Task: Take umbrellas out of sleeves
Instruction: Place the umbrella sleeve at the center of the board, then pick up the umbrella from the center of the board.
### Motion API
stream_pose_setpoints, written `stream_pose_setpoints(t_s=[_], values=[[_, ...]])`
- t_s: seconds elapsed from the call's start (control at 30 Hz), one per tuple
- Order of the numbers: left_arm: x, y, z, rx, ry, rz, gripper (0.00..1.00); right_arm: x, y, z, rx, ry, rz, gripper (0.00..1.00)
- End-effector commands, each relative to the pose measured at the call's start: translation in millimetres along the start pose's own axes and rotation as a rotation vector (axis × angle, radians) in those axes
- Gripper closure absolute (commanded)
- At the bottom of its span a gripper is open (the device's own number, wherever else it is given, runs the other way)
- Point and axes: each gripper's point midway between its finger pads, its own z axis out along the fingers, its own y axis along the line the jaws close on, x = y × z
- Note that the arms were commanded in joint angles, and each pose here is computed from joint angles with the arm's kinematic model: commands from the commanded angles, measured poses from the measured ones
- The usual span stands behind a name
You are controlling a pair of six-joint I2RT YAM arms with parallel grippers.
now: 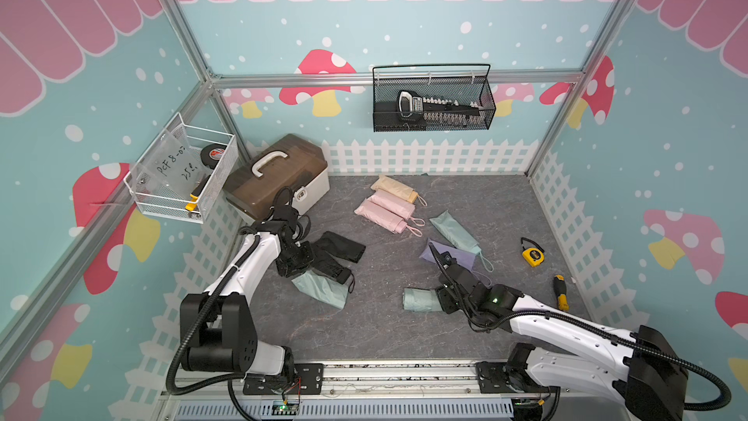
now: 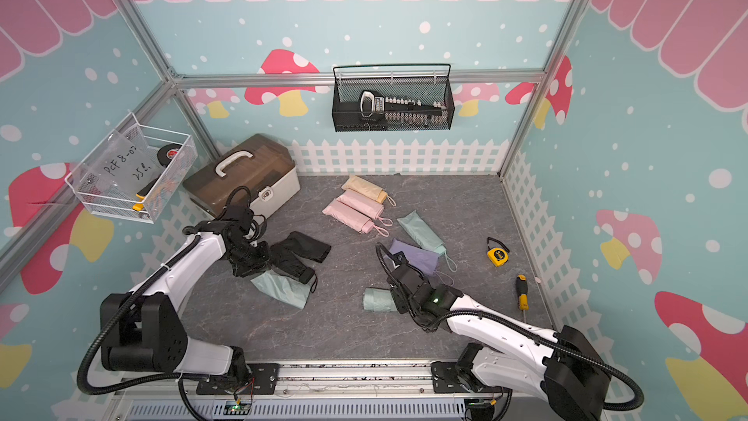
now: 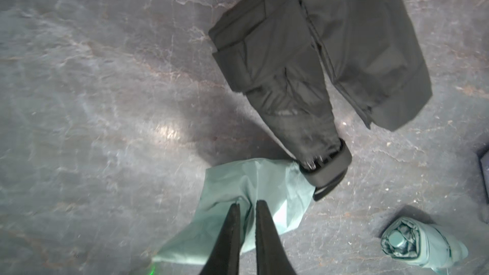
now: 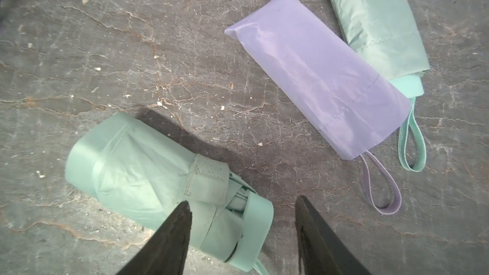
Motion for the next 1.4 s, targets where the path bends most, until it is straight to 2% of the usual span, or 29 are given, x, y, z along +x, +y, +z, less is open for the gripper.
stream_pose_setpoints(t_s=[0.0,0.07,0.13,0.33,0.37,0.43,0.57,0.63,0.7,0.8,1.0,1.27,1.37], values=[[-17.5,-2.9,-2.0,0.016,-0.048,0.046,0.73,2.5,-1.6,-4.9,-0.008,0.01,-0.001,0.39],[-21.6,1.6,-4.1,-0.005,-0.066,0.05,0.63,3.6,-0.9,-4.8,-0.012,0.014,0.002,0.39],[-27.3,2.9,-10.1,-0.012,-0.109,0.052,0.56,5.4,0.8,-3.7,-0.02,0.023,0.002,0.39],[-40.7,-19.1,-63.5,0.097,-0.29,0.064,0.55,21.7,5.3,8.1,-0.011,0.138,-0.022,0.34],[-39.1,-27.8,-74.1,0.138,-0.315,0.075,0.55,24.8,3.4,11.3,0.011,0.168,-0.03,0.29],[-35.2,-44.0,-92.9,0.209,-0.362,0.1,0.53,27.7,0.9,16.3,0.047,0.209,-0.038,0.13],[-14.5,-81.6,-118.3,0.414,-0.41,0.189,0.53,19.1,15.1,14.5,-0.019,0.235,-0.1,0.08],[-4.9,-89.9,-123.2,0.476,-0.429,0.202,0.53,14.9,25.7,8.9,-0.089,0.232,-0.144,0.02],[1.2,-91.5,-124.2,0.508,-0.441,0.205,0.53,16.6,37.4,5.8,-0.157,0.264,-0.187,0.01],[5.7,-88.7,-119.1,0.51,-0.445,0.215,0.53,25.1,39.6,8.1,-0.153,0.357,-0.215,0.01],[11.0,-92.7,-115.5,0.541,-0.432,0.251,0.53,36.4,45.5,18.9,-0.157,0.459,-0.25,0.01],[14.3,-99.2,-125.5,0.593,-0.457,0.279,0.53,48.0,46.9,40.2,-0.12,0.541,-0.299,0.01],[15.7,-97.4,-127.4,0.602,-0.475,0.271,0.53,49.8,54.0,44.9,-0.124,0.535,-0.337,0.05]])
